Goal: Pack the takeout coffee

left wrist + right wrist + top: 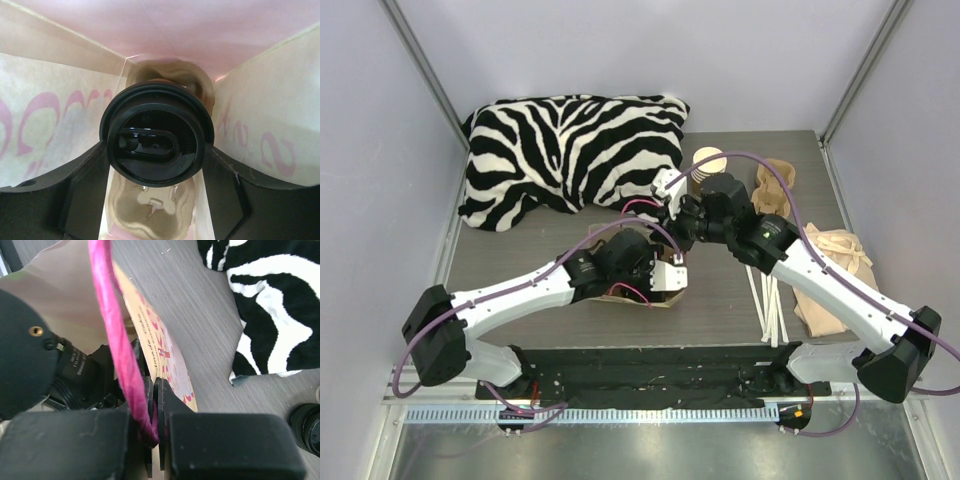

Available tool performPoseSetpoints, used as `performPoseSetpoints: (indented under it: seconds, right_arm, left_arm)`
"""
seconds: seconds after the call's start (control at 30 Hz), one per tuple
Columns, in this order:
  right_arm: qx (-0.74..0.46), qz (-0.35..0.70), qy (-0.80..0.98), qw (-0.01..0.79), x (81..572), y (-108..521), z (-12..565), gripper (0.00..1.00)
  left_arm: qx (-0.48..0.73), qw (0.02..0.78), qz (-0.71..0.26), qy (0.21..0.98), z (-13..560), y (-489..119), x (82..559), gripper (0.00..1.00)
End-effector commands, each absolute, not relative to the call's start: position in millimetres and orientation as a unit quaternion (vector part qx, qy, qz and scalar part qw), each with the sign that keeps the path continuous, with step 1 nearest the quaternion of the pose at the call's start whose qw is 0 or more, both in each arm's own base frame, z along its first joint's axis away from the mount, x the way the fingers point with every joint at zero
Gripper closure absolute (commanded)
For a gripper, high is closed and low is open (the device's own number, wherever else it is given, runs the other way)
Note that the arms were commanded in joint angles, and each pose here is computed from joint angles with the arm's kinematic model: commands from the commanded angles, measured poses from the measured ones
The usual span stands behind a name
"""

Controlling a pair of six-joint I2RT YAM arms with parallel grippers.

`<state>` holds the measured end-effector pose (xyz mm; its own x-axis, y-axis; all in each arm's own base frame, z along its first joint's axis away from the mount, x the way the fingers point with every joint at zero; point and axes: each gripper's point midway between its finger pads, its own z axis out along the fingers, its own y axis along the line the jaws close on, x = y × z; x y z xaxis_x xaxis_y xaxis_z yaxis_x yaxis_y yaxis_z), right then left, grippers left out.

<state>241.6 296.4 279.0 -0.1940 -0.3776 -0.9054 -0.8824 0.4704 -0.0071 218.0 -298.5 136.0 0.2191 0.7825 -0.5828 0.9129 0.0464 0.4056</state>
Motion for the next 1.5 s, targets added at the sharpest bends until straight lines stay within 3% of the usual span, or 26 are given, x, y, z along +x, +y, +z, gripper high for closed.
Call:
performPoseSetpoints:
  seconds: [0.0,0.97,1.07,1.3,1.47]
  right_arm:
    - [-0.448,0.336,0.682,0.47,230.3,312.6,315.4,0.99]
    - [-0.456,0.331,0.69,0.454,245.9,309.1,301.8,0.99]
    - [-0.458,0.327,0.691,0.453,248.3,307.3,299.7,0.99]
    - [-0.46,0.321,0.695,0.449,252.3,303.9,295.5,0.99]
    - [-0.458,0.316,0.696,0.453,254.9,301.5,296.4,0.99]
  left_arm:
    - [0.709,0.263,-0.099,0.647,94.5,-276.4,200.1,0.96]
    - [0.676,0.132,-0.119,0.715,13.0,-232.2,212.8,0.99]
    - [0.675,0.133,-0.113,0.717,12.1,-231.2,214.8,0.96]
    - [0.653,0.203,-0.116,0.72,52.3,-252.4,235.6,0.68]
    - [0.645,0.253,-0.115,0.712,79.6,-261.4,247.6,0.57]
